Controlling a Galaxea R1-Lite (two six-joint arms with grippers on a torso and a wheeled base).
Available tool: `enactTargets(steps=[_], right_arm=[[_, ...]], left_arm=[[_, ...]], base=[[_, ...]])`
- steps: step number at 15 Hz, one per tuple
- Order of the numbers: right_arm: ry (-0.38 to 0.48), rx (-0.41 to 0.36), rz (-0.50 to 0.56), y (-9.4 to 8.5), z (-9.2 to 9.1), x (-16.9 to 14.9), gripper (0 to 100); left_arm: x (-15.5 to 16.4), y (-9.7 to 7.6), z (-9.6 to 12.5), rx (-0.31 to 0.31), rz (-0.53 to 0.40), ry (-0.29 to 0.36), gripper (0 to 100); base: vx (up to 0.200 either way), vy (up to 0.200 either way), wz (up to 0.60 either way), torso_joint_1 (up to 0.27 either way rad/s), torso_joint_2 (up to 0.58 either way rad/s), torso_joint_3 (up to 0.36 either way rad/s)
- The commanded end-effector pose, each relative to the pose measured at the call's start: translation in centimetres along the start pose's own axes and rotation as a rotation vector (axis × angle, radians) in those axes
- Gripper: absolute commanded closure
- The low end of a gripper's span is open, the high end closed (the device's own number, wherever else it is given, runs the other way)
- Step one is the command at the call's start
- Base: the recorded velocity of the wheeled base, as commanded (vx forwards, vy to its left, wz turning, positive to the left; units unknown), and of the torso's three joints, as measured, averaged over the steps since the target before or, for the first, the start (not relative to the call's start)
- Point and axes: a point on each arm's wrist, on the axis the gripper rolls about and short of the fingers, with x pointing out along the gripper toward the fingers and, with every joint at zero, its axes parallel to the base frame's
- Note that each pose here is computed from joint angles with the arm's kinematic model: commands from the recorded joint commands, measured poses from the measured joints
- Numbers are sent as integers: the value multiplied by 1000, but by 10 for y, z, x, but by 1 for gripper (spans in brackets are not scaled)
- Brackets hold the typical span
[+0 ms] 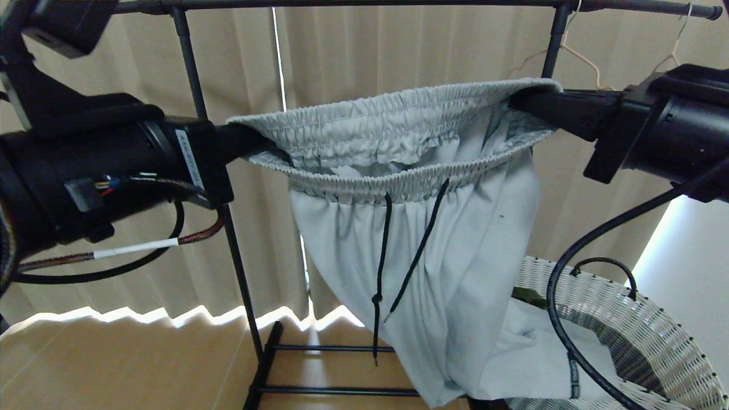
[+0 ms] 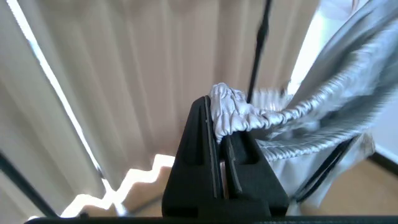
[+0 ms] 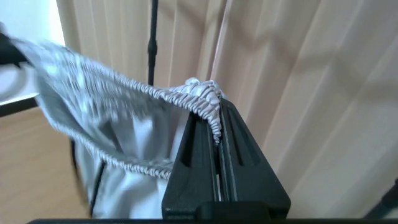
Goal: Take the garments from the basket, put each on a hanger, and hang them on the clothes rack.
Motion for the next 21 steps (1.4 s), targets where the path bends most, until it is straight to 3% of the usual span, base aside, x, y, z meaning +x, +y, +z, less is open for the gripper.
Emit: enactTargets(steps=[1,4,10,12,16,21], right_arm=[[-57,-5,-2,-2,14,19,100],[-91,-10,-12,-3,24,16,100],[24,-5,-81,-19,-10,14,100],[29,-3,-83,-19,-12,11,100],[17,-7,-89,-20,-8,8,100],[48,-5,-151,-25,-17,4,100]], left_arm=[[-16,2,58,-10,5,-122,100],[-12,1,66,7,1,-130,100],[25,-14,4,28,-43,101,100],[30,-17,2,33,-51,110,100],[26,-16,23,29,-51,36,100],[28,-11,2,117,-28,106,100]], base=[[0,0,0,0,0,0],[0,0,0,0,0,0],[0,0,0,0,0,0],[0,0,0,0,0,0],[0,0,0,0,0,0],[0,0,0,0,0,0]])
